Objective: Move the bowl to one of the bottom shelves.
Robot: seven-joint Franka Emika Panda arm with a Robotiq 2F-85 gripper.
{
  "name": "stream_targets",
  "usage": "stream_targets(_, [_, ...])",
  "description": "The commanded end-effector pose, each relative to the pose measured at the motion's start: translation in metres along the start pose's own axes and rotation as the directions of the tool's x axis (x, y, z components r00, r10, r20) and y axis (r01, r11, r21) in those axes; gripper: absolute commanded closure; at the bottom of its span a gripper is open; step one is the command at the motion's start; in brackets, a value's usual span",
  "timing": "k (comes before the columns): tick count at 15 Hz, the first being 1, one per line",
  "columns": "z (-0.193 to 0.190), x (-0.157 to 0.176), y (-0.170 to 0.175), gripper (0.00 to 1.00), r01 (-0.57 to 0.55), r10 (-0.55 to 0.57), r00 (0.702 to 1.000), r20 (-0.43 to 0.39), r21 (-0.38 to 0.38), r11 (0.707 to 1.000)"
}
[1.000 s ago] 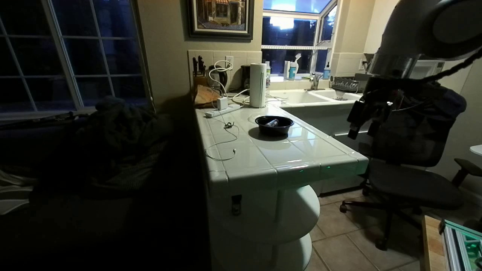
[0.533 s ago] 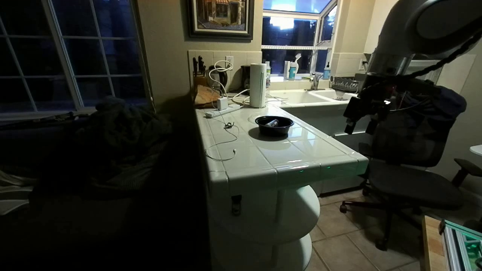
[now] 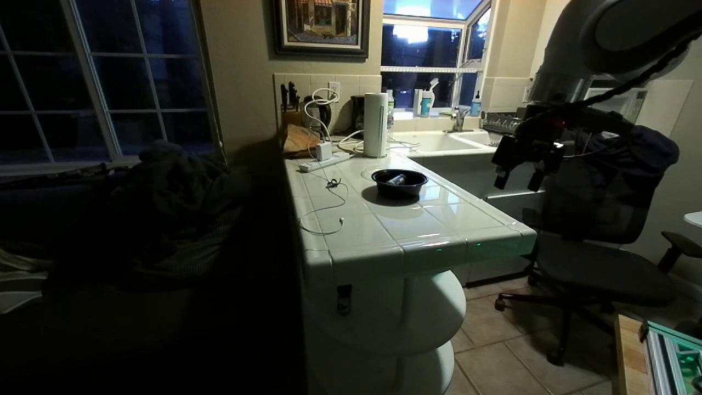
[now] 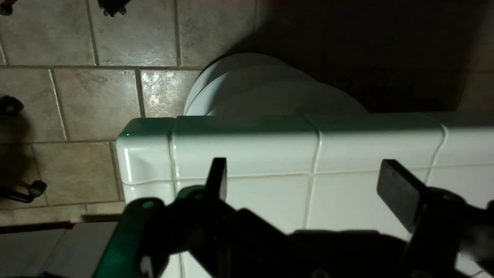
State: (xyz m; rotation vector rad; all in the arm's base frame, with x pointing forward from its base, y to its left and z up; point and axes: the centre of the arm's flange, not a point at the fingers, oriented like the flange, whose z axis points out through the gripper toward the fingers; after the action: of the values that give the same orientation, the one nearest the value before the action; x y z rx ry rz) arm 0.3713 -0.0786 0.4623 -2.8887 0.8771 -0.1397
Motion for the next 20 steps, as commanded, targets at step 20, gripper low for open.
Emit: stream_targets(20, [0.05,0.266,-0.009,0.0,-0.564,0.564,0.825,0.031,0.094,0.821])
